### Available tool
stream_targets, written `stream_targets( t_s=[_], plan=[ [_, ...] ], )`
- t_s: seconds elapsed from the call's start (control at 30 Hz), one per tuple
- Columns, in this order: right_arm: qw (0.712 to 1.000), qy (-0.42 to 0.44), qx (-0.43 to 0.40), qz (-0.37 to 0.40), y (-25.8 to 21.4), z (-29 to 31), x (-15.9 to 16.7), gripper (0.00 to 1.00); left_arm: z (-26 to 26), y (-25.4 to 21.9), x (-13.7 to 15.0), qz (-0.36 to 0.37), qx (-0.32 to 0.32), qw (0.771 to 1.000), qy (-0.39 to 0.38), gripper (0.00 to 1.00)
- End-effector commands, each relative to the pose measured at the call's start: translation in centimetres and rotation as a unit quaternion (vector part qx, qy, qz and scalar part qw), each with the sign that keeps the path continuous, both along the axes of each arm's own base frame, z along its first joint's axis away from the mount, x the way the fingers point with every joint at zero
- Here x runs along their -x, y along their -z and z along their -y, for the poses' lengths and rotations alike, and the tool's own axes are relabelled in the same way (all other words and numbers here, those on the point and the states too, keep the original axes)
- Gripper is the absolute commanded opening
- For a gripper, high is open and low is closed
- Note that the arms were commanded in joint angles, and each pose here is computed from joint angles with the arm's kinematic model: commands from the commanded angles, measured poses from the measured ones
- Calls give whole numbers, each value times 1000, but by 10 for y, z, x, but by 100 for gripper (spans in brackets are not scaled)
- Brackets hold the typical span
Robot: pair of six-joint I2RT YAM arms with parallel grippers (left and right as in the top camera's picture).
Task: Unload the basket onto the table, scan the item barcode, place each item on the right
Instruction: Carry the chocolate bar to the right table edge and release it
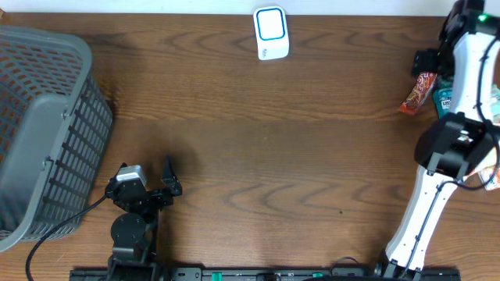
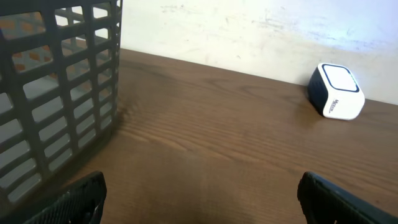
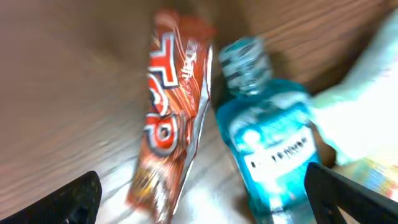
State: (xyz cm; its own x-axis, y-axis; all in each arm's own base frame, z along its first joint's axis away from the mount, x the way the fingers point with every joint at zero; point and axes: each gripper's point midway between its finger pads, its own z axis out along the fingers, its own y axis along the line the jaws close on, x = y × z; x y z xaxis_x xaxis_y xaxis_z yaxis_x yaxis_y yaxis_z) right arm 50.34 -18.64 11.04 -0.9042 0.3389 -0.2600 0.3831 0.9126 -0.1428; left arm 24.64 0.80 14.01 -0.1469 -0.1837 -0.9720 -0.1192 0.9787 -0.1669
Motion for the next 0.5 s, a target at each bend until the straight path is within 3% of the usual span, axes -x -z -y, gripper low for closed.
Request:
stream_targets(
  t_s=[0.0,0.23,0.47],
  plan=[
    [992,11,-24,122,-99,-19,-4,99,-4,18,2,-27,0,1000,-11,98],
    [964,-29,-96,247,-207,-85,12,99,-4,18,2,-27,0,1000,-11,98],
    [937,-91,-122,313,-287,-150,56,99,-4,18,2,-27,0,1000,-11,98]
  ],
)
